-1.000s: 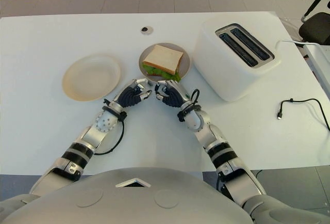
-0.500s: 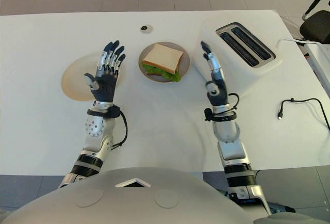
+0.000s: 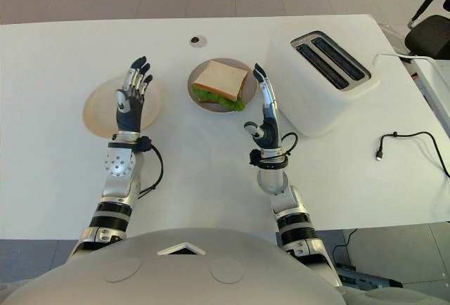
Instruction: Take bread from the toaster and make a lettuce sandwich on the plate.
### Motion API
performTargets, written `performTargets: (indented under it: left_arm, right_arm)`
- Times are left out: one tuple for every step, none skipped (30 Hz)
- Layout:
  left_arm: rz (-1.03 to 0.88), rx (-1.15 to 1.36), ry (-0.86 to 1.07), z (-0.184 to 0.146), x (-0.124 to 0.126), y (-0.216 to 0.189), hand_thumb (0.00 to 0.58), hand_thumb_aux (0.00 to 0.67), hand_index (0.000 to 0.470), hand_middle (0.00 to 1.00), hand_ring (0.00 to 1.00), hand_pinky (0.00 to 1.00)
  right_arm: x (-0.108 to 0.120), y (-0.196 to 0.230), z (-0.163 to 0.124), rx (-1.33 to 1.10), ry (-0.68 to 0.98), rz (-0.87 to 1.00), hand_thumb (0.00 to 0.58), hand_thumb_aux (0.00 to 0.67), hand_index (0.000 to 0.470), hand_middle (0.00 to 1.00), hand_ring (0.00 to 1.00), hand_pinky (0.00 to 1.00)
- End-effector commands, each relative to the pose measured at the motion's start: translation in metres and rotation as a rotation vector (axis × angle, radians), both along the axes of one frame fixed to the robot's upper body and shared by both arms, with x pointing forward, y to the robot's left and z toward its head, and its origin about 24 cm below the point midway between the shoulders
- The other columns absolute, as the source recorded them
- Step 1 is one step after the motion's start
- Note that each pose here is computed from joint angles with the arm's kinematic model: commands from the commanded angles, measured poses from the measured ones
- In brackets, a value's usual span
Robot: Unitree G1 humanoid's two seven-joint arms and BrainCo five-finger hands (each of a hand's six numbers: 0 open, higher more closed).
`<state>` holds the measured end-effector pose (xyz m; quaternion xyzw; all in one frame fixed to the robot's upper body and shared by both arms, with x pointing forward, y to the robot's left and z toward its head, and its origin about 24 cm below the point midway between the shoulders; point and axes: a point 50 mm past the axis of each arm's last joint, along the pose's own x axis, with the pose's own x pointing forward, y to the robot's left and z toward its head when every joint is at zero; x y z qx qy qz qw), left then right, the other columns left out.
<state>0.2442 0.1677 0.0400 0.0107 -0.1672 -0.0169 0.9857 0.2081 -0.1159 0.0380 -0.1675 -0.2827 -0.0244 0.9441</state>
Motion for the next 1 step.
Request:
performTargets:
  left_arm:
    - [-0.021, 0.002, -0.004, -0.0012, 0.0065, -0.0088, 0.000, 0.000, 0.000, 0.00, 0.00, 0.00]
  right_arm:
    - [0.0016, 0.0129, -0.0087, 0.026, 0.034, -0.024, 0.000, 0.000, 0.000, 0.00, 0.00, 0.00]
